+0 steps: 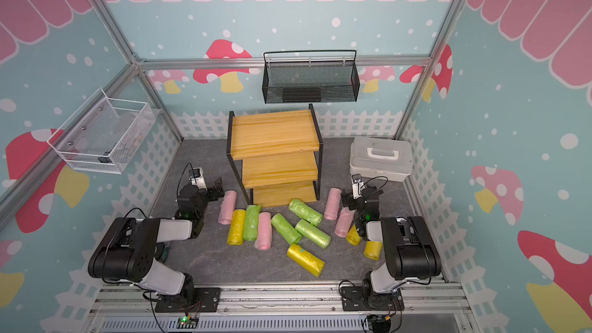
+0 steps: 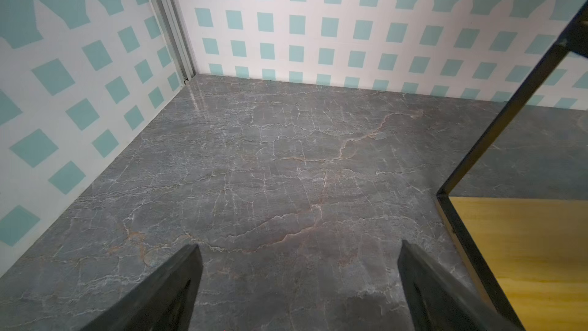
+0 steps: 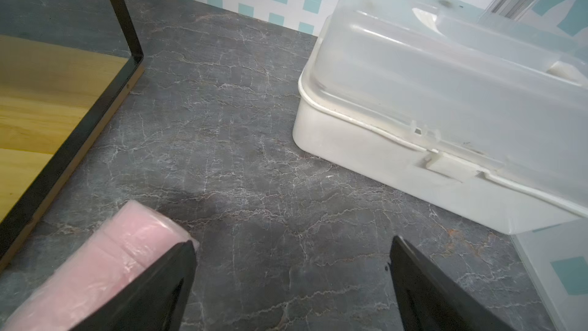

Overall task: Sort the rolls of trash bags by color and place them on the shelf
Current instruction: Pick up the roll of trash bags from the center of the board.

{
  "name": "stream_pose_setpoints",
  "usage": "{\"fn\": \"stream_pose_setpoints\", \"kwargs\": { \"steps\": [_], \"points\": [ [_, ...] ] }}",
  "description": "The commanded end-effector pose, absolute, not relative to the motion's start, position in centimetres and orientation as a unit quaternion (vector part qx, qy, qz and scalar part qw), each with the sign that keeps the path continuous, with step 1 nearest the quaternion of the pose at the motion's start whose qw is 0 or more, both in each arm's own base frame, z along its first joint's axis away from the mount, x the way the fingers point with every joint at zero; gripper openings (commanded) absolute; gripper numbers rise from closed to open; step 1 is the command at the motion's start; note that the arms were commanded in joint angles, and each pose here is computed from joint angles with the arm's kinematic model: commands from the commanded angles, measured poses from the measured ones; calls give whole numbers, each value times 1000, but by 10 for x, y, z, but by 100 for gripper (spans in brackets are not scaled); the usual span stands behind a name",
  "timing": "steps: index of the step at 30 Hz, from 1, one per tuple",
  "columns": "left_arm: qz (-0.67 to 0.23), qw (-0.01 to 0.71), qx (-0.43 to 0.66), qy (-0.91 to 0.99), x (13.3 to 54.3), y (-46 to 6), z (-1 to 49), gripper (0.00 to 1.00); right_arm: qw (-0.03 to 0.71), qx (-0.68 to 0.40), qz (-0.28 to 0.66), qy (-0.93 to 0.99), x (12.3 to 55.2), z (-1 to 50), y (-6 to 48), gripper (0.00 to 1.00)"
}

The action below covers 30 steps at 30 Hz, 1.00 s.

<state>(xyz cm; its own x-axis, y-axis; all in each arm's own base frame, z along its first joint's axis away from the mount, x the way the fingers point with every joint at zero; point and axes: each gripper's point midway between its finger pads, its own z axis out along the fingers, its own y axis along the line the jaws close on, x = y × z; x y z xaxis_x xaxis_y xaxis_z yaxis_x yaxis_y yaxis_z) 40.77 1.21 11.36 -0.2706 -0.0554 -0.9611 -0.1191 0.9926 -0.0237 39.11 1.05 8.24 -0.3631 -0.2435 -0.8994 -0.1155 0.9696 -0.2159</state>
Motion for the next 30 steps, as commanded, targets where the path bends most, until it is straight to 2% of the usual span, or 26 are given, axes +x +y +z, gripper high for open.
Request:
{"fn": "stream_pose_setpoints", "kwargs": {
  "steps": [1, 21, 24, 25, 26, 30],
  "points": [
    [30, 601, -44, 797, 405, 12, 115, 100, 568, -113, -57, 813, 395, 96, 13, 99],
    [28, 601, -46, 798, 405, 13, 115, 99, 568, -112, -52, 814, 396, 96, 13, 98],
    [31, 607, -50, 793, 403, 15, 124, 99, 576, -105, -56, 809, 394, 100, 10, 73],
    [30, 607, -48, 793, 402, 13, 131, 99, 582, -92, -65, 805, 392, 106, 6, 72],
    [33, 607, -47, 793, 401, 13, 138, 99, 581, -75, -78, 807, 389, 111, -1, 72],
    [70, 607, -80, 787, 386, 17, 173, 99, 547, 44, -117, 828, 369, 145, -35, 86]
  ]
}}
